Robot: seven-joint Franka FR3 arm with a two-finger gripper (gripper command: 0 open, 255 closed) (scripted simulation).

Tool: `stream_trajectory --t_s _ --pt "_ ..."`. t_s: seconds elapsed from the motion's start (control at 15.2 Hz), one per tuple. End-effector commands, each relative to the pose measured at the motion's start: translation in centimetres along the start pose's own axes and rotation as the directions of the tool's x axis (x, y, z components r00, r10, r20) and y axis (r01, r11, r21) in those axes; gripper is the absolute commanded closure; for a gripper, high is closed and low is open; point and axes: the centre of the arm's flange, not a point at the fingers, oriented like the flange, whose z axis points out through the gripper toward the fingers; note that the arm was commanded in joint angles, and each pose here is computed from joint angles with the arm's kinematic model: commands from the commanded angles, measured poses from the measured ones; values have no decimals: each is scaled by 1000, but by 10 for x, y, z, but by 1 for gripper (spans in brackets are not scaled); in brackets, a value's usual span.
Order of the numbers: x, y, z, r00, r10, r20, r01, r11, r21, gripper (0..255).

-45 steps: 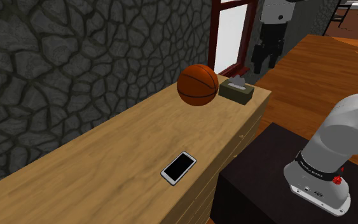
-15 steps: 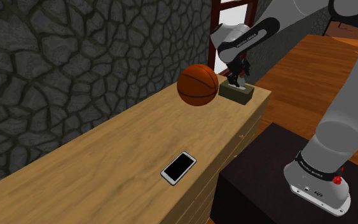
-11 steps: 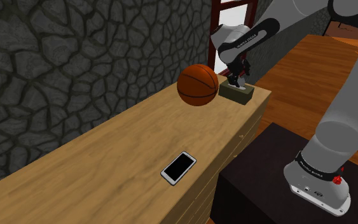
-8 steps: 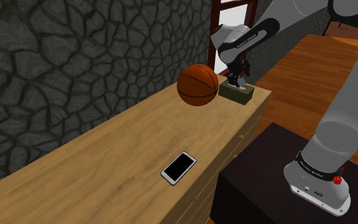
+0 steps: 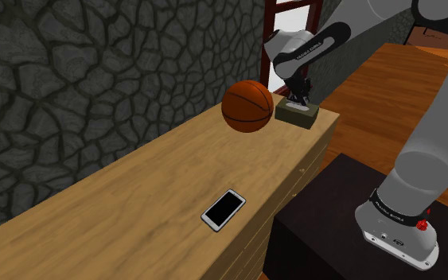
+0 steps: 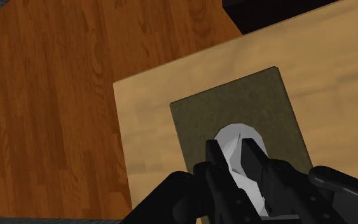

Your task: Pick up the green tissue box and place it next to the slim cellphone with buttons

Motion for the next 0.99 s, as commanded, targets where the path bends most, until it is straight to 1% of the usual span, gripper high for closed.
stream_trajectory --t_s 0.0,0.07,0.92 --pt "0 -4 1 1000 -5 2 5 1000 2 255" --pt "1 -2 2 1000 -5 1 5 1000 2 255" --pt "-17 30 -56 1000 -5 1 5 1000 2 255"
